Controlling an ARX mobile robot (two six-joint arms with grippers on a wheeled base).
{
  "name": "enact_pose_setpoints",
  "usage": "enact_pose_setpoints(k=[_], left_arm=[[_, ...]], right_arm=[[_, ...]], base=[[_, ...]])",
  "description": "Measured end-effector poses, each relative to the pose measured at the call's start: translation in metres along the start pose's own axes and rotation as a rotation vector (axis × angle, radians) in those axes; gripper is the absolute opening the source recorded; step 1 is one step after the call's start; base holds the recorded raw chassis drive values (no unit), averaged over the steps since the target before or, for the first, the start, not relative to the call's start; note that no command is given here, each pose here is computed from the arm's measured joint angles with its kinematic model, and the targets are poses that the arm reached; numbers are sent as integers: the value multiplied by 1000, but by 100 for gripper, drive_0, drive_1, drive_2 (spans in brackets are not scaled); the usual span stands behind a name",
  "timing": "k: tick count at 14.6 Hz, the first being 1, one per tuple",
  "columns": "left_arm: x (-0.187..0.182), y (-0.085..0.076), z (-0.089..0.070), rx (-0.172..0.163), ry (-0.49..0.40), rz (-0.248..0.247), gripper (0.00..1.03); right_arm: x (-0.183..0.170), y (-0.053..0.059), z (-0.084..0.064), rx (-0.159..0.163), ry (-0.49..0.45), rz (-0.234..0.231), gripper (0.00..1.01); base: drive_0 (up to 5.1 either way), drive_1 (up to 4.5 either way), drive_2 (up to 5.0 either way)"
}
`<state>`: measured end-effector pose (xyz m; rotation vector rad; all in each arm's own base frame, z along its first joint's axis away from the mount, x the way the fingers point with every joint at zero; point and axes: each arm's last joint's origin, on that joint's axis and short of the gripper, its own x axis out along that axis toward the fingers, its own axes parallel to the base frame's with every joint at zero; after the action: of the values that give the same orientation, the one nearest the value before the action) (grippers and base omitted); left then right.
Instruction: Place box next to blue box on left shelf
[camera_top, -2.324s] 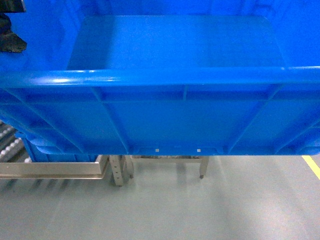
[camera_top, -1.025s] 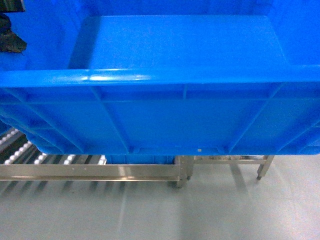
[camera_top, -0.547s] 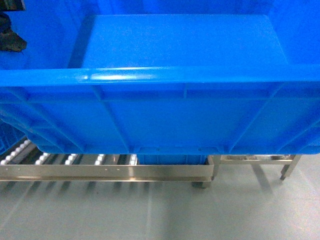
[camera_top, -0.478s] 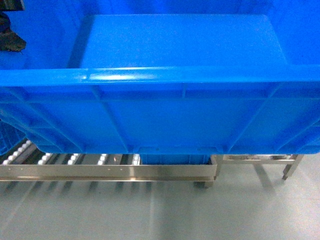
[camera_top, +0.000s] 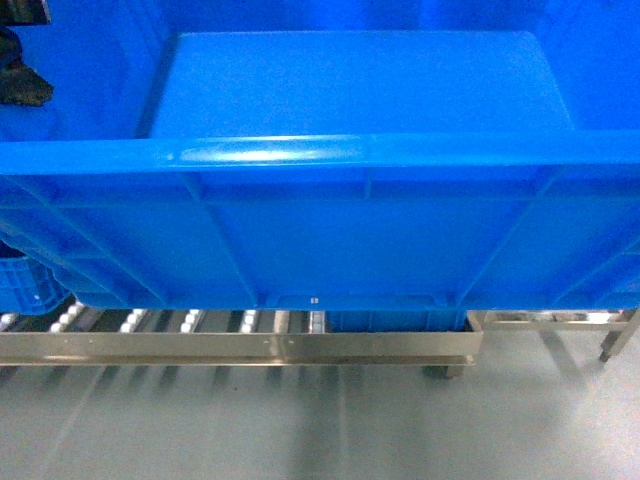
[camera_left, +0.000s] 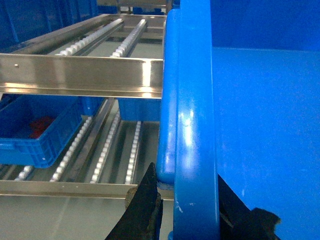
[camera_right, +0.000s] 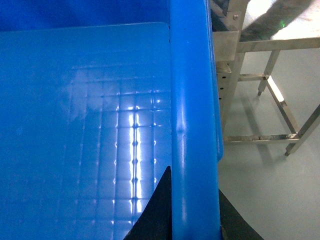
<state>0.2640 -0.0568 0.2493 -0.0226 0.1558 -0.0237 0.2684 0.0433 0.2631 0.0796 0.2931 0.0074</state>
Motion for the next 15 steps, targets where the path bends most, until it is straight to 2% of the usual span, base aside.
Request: enact_pose_setpoints(k=[15], left_arm=[[0,0,0,0,0,-2,16]], right_arm=[[0,0,0,-2,0,-1,8]], base=[[-495,249,249]])
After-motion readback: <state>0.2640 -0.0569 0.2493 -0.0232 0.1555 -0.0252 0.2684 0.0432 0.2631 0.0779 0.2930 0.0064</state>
